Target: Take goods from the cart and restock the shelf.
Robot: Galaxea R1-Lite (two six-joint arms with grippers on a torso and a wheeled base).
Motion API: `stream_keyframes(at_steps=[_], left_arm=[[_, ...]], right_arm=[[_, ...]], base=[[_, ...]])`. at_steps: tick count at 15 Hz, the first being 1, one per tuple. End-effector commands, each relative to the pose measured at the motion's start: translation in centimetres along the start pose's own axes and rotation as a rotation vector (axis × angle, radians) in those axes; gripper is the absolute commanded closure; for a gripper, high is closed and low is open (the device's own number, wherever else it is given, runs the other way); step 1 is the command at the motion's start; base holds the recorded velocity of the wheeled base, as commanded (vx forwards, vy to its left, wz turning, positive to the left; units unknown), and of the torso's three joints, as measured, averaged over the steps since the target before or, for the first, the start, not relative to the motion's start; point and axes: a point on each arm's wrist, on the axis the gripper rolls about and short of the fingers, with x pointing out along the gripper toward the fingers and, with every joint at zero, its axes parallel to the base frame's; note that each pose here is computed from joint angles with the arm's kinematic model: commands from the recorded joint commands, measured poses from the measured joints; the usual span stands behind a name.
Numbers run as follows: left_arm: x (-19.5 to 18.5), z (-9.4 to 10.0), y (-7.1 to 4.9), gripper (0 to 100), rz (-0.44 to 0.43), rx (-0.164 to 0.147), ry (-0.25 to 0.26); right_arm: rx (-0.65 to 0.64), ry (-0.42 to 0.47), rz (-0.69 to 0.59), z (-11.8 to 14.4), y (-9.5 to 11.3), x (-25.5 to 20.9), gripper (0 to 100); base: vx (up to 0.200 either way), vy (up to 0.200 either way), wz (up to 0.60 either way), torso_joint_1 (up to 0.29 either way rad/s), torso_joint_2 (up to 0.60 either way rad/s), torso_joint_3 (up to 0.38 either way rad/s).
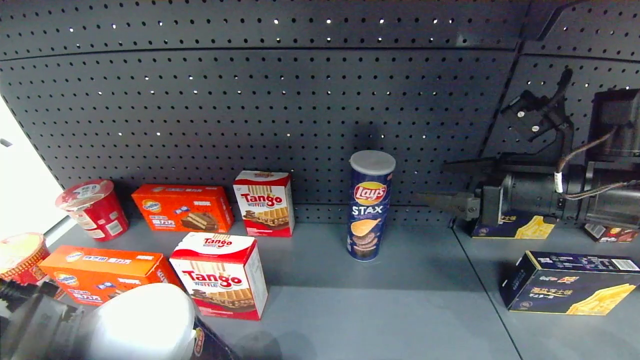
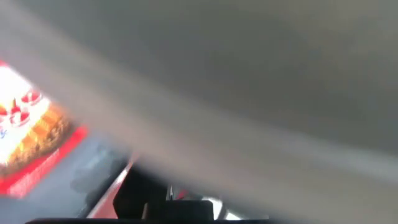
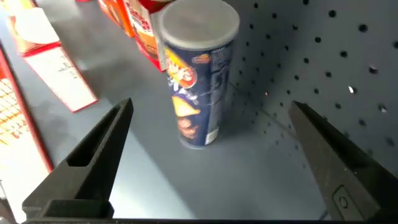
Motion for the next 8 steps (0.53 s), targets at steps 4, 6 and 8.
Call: stream_keyframes(at_steps=[4,6,8], left_arm=[[-1.1,-0.3,-0.2,100,0.001,-0.028,-0.037],[-1.0,-0.4,-0.2,100,0.001,-0.029,-0.036],[-1.1,-0.4,-0.2,100,0.002,-0.029,-0.037]], right_arm=[[-0.028,0.011,0.141,-2.9,-3.0,3.1,0],[-0.023,0.019,0.150,-3.3,-3.3,4.3,0],[-0.023,0.018,0.158,-3.5,-3.9,5.2,0]], base=[[0.000,0.000,0.00,0.000,0.00,0.000],[0.000,0.000,0.00,0.000,0.00,0.000],[0.000,0.000,0.00,0.000,0.00,0.000]])
